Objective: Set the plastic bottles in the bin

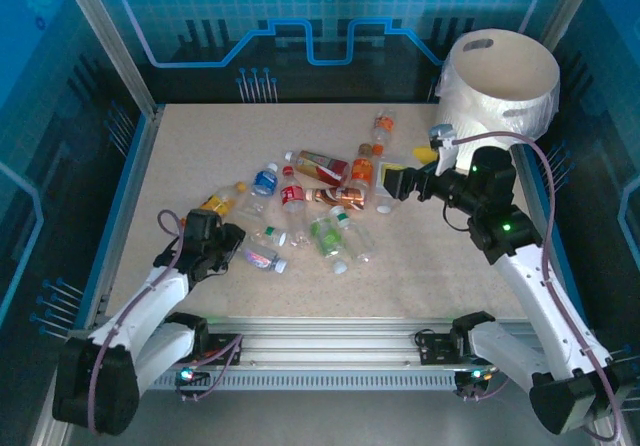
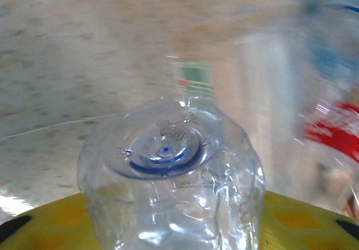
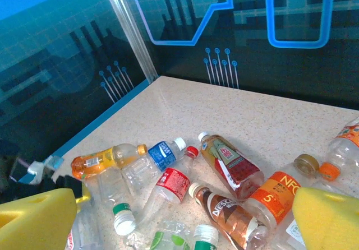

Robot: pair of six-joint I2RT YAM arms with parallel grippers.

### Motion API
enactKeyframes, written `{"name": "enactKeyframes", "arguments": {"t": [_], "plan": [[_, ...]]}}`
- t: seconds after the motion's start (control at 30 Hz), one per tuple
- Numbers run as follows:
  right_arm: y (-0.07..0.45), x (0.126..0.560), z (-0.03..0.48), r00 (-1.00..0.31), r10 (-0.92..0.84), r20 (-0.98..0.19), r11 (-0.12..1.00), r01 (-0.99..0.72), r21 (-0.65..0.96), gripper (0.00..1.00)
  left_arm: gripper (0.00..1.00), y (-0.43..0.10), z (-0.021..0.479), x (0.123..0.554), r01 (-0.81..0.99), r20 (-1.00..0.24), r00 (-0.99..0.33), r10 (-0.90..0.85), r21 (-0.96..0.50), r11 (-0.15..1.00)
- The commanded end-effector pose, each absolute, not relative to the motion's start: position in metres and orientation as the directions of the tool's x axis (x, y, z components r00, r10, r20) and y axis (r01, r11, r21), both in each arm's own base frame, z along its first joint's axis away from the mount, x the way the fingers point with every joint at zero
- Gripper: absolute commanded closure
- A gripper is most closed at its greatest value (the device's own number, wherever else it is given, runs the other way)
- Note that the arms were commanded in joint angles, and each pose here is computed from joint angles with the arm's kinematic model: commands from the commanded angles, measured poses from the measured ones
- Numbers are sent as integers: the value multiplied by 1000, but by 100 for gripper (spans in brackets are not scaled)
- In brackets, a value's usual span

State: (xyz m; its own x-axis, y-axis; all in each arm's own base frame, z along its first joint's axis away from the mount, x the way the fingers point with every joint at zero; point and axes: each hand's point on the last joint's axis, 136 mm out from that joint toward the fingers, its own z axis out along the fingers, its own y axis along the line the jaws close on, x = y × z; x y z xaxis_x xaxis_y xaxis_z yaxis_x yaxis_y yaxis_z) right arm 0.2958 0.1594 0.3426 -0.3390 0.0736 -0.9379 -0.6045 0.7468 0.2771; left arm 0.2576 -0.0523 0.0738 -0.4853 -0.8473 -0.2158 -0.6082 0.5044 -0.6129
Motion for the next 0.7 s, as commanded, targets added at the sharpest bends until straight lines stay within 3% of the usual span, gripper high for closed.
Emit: {"name": "enactKeyframes", "arguments": {"t": [0.0, 0.33, 0.67], "plan": [[166, 296, 349, -280, 41, -959, 742, -635, 217, 0, 49, -67, 127, 277, -403, -370, -557, -744, -663, 631], [185, 292, 342, -291, -47, -955, 695, -696, 178, 0, 52, -158, 260, 320, 116, -546, -621, -563, -774, 623], [223, 286, 336, -379, -114, -918, 601, -762, 240, 0, 53, -251, 348, 331, 500, -649, -630, -425, -759, 418]]}}
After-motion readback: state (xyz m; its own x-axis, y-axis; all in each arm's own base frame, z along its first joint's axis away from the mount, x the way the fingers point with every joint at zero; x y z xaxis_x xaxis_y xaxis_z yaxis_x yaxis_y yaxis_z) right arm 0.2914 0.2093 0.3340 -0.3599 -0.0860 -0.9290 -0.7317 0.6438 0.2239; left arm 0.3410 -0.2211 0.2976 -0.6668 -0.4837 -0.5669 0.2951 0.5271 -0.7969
